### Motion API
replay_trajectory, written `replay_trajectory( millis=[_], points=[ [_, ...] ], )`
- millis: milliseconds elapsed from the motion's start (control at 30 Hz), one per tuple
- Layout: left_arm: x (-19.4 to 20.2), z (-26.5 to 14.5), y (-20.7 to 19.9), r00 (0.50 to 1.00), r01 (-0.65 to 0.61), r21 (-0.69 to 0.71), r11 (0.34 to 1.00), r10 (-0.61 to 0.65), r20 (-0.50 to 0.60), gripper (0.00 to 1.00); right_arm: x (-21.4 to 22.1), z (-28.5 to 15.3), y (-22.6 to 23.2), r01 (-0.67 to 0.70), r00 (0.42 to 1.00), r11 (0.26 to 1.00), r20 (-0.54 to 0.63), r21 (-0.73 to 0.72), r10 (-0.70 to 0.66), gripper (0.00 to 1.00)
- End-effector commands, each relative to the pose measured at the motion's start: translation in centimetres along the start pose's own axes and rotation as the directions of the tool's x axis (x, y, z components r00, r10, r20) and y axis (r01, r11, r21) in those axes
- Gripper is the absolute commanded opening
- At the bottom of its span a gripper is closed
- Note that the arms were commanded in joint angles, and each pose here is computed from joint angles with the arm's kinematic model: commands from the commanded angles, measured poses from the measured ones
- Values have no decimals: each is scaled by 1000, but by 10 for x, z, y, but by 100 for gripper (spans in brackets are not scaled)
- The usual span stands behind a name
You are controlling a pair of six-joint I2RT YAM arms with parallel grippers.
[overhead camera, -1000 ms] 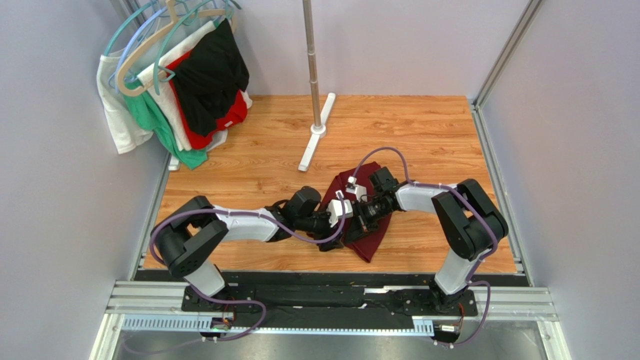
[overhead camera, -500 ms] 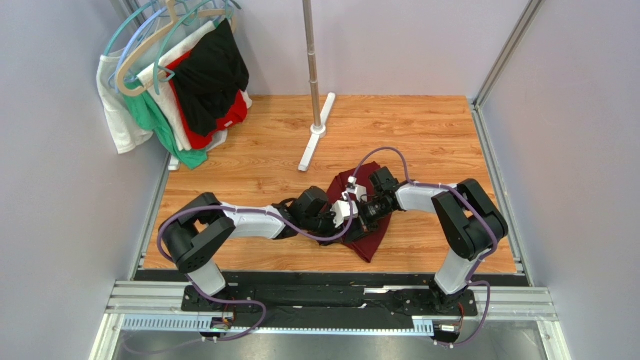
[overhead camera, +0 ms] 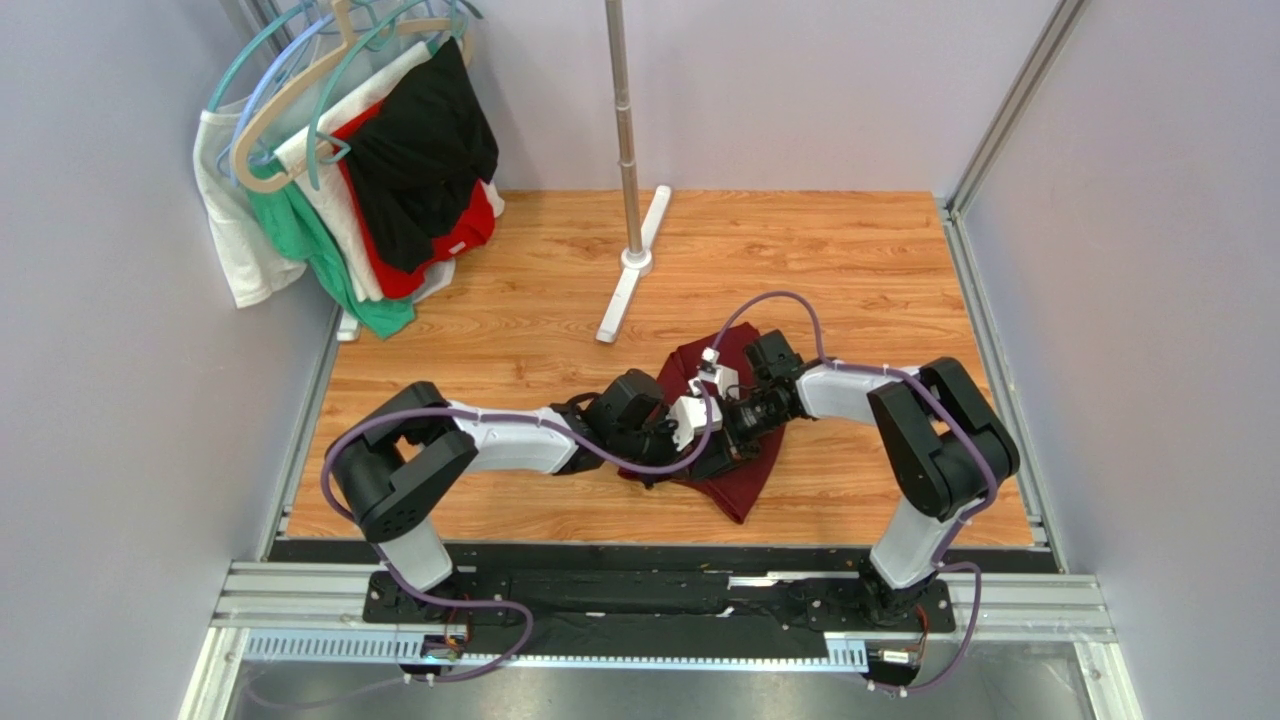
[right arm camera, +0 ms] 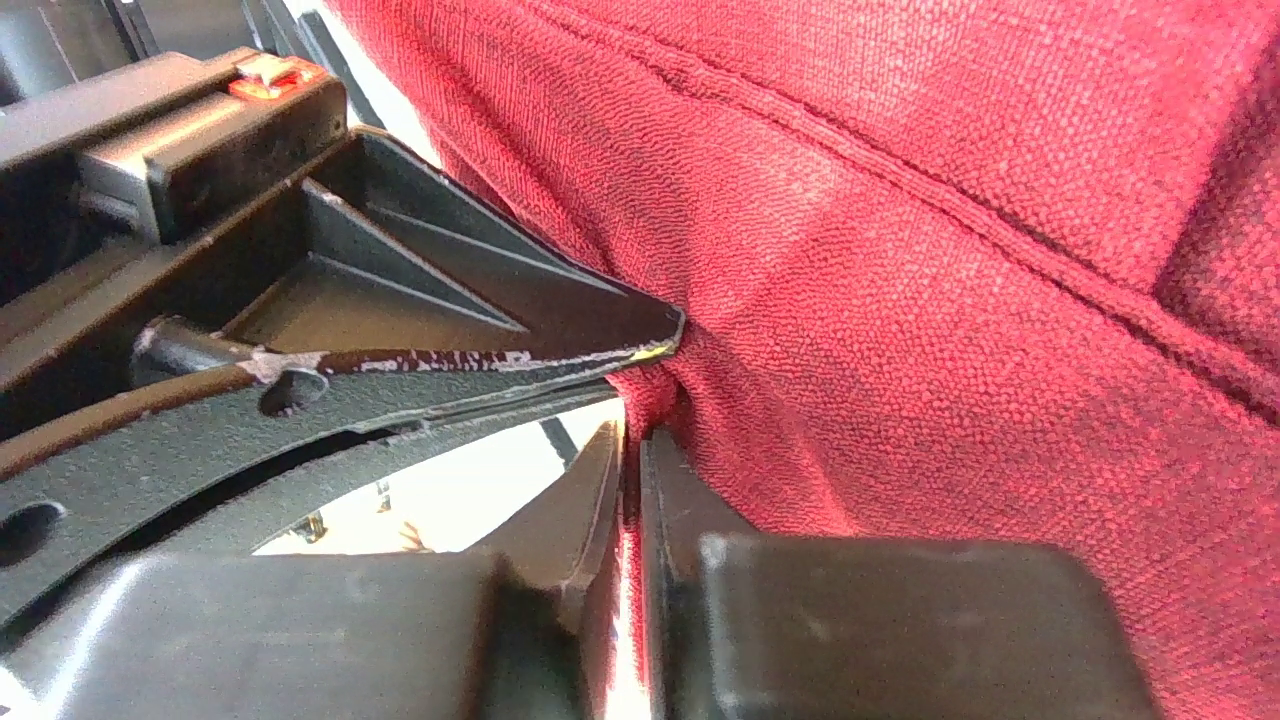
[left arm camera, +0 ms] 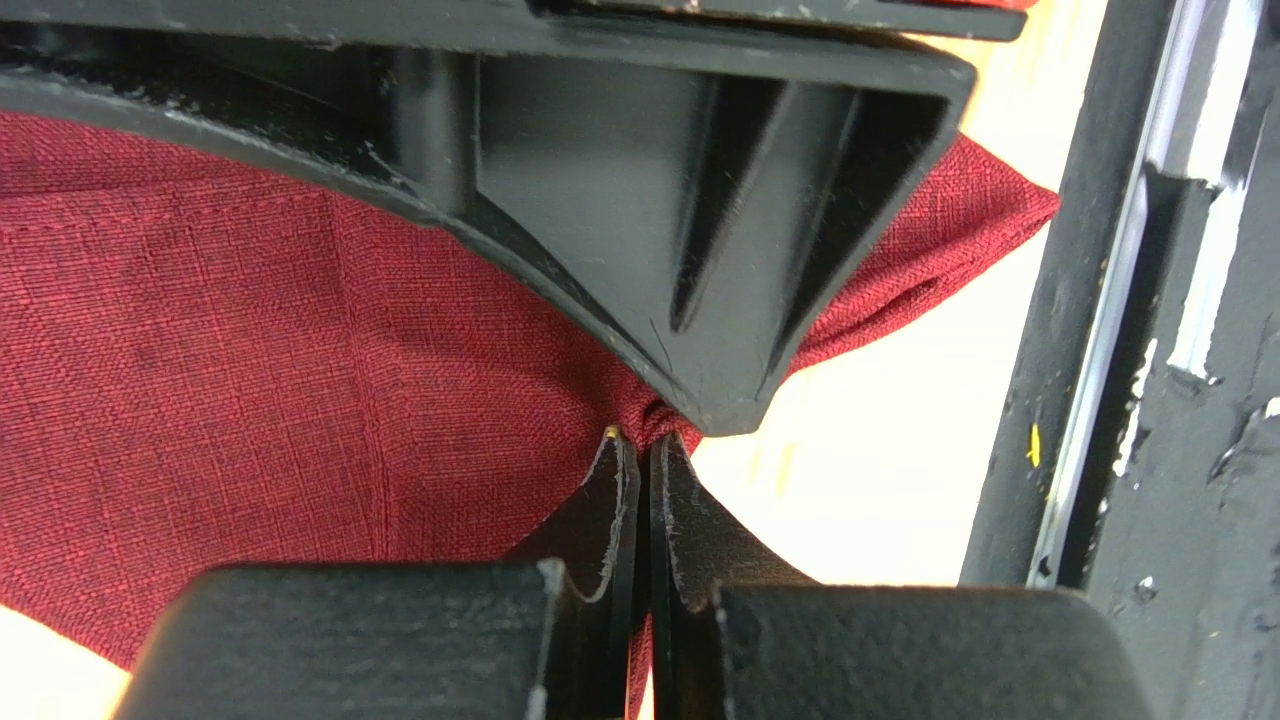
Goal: Fold the napkin, place the utensils inside, and roll it up
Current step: Roll the napkin at the center of the board.
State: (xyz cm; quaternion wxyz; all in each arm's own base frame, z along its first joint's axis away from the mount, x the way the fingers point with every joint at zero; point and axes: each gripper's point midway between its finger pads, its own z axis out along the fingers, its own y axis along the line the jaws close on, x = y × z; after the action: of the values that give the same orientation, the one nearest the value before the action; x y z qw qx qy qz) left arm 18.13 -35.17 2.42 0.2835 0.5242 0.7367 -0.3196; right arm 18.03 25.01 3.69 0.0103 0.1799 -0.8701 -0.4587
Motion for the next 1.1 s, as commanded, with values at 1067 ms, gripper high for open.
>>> replay_trajectory(
  millis=[1067],
  points=[
    [35, -26, -12, 865, 468, 154, 870, -416, -280, 0, 15, -17, 22, 300, 753, 505, 124, 809, -646, 68]
  ],
)
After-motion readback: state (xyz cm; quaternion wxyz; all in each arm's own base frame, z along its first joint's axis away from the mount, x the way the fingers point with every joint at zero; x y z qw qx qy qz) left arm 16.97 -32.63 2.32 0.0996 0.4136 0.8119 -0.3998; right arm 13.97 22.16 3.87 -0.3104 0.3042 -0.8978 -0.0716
